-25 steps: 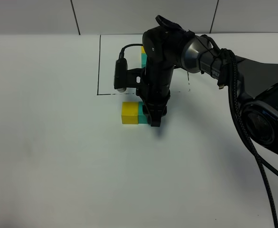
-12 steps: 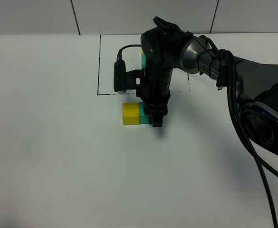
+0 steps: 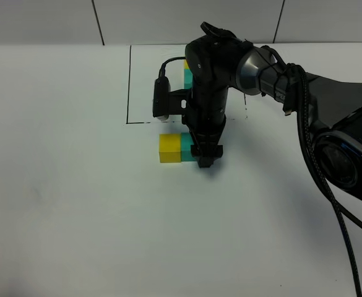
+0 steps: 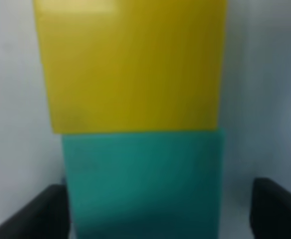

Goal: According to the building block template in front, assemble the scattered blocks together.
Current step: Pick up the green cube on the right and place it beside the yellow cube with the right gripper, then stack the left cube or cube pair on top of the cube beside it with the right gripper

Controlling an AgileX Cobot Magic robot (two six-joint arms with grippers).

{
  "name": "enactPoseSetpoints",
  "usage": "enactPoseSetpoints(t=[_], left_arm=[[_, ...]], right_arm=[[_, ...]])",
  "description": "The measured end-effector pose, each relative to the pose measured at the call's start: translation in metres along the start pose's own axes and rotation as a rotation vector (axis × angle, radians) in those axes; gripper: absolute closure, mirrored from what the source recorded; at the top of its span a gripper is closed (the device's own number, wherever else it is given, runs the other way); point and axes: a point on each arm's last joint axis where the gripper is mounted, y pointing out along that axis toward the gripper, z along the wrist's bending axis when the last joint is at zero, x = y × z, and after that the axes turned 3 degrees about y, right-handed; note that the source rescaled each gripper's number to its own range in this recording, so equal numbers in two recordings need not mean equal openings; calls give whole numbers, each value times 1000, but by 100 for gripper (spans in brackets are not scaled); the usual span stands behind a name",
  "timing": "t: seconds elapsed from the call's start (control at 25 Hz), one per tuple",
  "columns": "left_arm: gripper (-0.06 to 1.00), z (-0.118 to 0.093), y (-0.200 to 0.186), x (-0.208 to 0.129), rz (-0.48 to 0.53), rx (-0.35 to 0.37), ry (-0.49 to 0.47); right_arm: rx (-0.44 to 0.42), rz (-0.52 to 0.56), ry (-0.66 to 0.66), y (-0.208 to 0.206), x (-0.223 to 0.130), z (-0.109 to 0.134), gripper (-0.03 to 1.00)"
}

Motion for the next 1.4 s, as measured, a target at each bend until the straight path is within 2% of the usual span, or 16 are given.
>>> enactPoseSetpoints(t=[0.2, 0.4, 0.6, 0.92, 1.04, 1.16, 1.4], left_arm=[[20, 0, 0, 0, -1, 0, 0], [20, 0, 0, 0, -1, 0, 0], [20, 0, 0, 0, -1, 0, 0], [20, 0, 0, 0, -1, 0, 0], [20, 0, 0, 0, -1, 0, 0], [20, 0, 0, 0, -1, 0, 0], [20, 0, 0, 0, -1, 0, 0]], right_arm=[[-37, -41, 180, -52, -20, -12, 29], [-36, -149, 395, -99, -54, -22, 29], [-3, -150, 503, -117, -89, 1, 29], [-132, -285, 687, -122, -125, 56, 29], [-145, -314, 714, -117, -132, 69, 29], [-150, -318, 713, -113, -132, 71, 29], [-202, -319, 555, -123, -105, 67, 25]])
